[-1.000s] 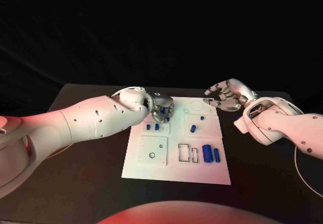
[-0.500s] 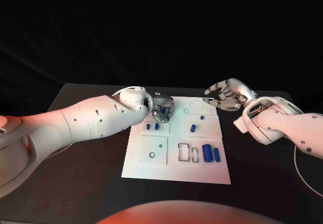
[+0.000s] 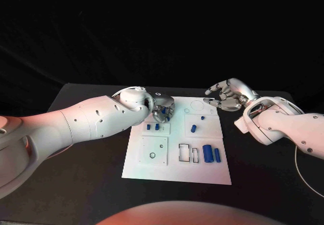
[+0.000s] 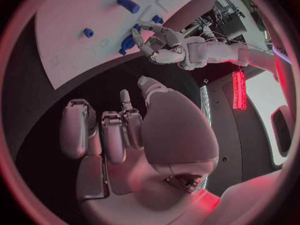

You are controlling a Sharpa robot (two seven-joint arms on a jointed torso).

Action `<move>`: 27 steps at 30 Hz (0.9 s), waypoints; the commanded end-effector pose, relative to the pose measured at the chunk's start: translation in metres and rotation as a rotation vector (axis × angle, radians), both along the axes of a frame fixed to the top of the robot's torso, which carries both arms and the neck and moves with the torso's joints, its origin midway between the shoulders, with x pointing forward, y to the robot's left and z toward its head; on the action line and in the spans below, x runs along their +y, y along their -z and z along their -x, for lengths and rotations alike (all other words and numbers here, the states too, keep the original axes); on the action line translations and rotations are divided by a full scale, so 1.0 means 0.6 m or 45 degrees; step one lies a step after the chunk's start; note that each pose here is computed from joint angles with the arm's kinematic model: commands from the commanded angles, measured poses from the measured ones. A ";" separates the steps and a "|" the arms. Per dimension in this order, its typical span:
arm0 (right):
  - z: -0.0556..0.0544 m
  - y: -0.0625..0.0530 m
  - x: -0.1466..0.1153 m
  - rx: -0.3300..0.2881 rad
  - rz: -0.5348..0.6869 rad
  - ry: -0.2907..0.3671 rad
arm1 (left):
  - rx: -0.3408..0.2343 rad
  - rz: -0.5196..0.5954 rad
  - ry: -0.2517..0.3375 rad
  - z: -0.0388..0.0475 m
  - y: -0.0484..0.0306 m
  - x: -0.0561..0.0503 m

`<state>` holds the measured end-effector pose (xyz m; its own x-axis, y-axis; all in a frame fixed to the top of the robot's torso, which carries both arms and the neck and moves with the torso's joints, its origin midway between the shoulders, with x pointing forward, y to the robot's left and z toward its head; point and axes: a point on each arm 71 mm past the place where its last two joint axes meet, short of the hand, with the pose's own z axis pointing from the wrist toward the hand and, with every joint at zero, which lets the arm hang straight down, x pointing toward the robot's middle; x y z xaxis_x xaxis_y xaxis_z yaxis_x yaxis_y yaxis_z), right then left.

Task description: Assemble the parts on the task board

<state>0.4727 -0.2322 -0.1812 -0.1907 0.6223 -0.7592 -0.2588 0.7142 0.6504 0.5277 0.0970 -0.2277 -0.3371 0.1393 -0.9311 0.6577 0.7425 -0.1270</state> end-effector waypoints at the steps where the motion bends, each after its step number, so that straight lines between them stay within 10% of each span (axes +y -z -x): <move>1: 0.001 0.000 0.002 -0.001 0.012 -0.017 | -0.004 0.023 -0.003 0.000 0.000 -0.001; 17: -0.001 0.001 0.001 -0.002 0.015 -0.014 | -0.028 0.179 -0.026 0.013 -0.030 0.021; 27: -0.002 0.004 -0.003 0.002 0.019 -0.006 | -0.014 0.261 -0.108 0.019 -0.060 0.068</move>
